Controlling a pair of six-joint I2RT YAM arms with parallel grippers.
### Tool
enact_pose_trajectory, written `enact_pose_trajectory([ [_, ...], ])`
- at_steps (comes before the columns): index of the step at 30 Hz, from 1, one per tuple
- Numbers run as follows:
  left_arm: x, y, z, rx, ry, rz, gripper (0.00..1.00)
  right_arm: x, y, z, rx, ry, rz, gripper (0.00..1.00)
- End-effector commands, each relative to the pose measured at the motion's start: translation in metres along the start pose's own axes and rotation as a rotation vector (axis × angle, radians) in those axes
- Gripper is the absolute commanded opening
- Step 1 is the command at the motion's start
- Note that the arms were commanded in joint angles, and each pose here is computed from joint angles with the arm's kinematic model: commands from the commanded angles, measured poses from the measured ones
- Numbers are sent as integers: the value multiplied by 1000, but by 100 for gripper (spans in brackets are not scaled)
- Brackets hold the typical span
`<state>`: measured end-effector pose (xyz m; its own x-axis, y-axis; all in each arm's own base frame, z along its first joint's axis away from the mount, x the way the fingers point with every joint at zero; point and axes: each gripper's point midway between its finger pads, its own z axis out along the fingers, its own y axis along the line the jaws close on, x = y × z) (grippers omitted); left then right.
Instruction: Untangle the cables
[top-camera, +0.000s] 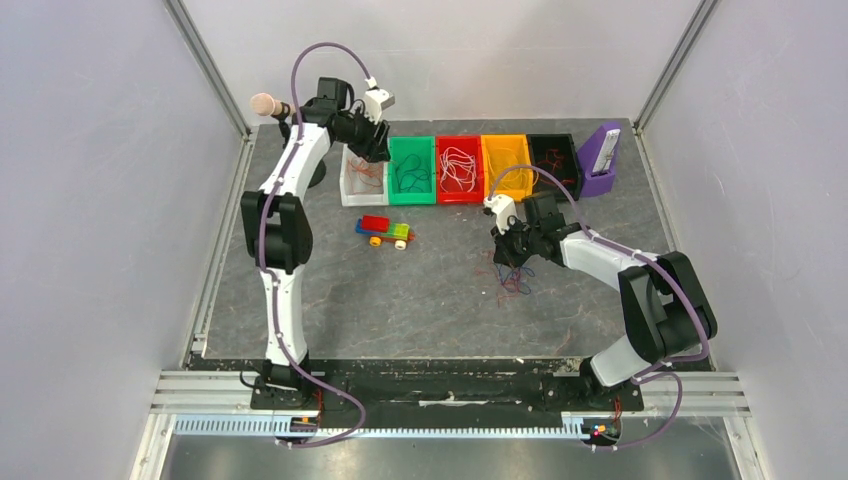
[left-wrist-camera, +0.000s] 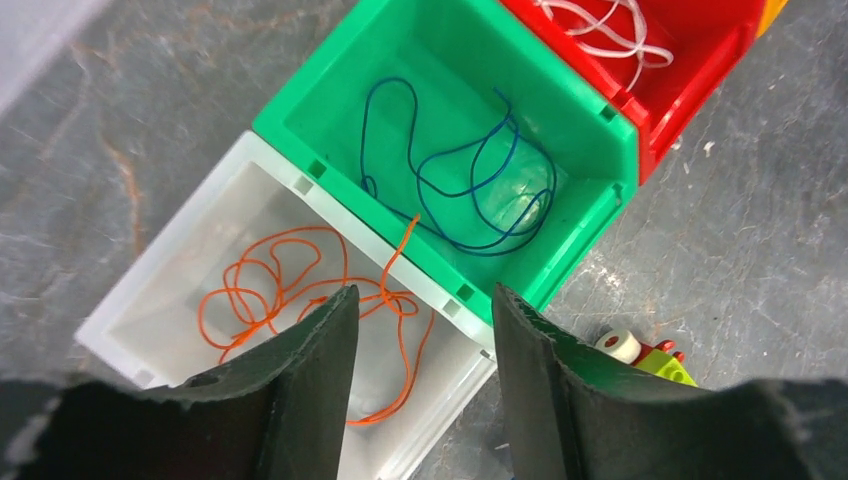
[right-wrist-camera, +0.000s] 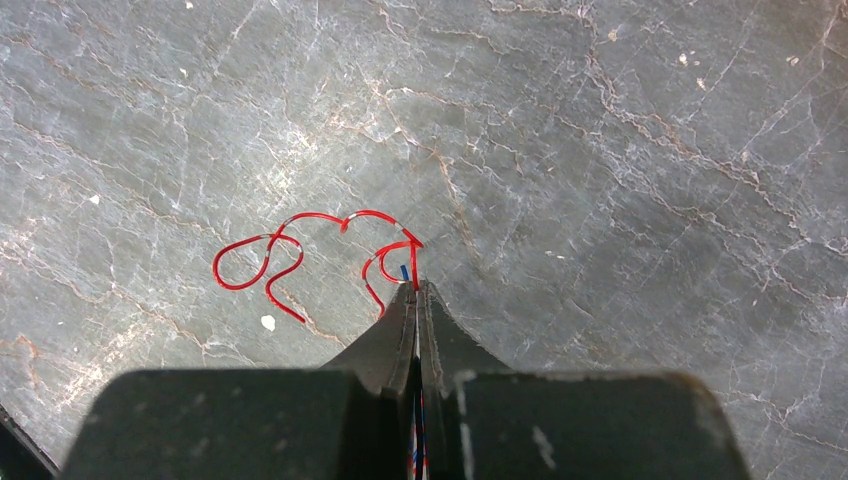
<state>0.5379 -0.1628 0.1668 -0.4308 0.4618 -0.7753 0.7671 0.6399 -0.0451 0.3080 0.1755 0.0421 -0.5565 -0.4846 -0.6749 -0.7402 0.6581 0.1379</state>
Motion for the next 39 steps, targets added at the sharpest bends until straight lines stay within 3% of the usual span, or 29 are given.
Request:
enact_pose_trajectory([
  [1,7,5,8,37,14,-17,60,-21,-4,-6,10,-58,-29,0],
  [6,21,19,23,4,33,-76,62,-18,-4,-5,8,-51,-27,0],
  [14,30,18,32,65,8,-171,50,-16,-7,-5,13,-47,-27,0],
  [19,32,15,37,89,-1,-223,53,-15,-8,-5,13,-44,-24,0],
  [27,39,16,46,105,-7,-288,50,-15,-9,-6,12,-40,-22,0],
  [36,33,17,45,117,-38,-324,26,-16,-10,-6,7,-35,-19,0],
  [39,28,17,40,118,-53,-323,12,-17,-10,-5,8,-33,-19,0],
])
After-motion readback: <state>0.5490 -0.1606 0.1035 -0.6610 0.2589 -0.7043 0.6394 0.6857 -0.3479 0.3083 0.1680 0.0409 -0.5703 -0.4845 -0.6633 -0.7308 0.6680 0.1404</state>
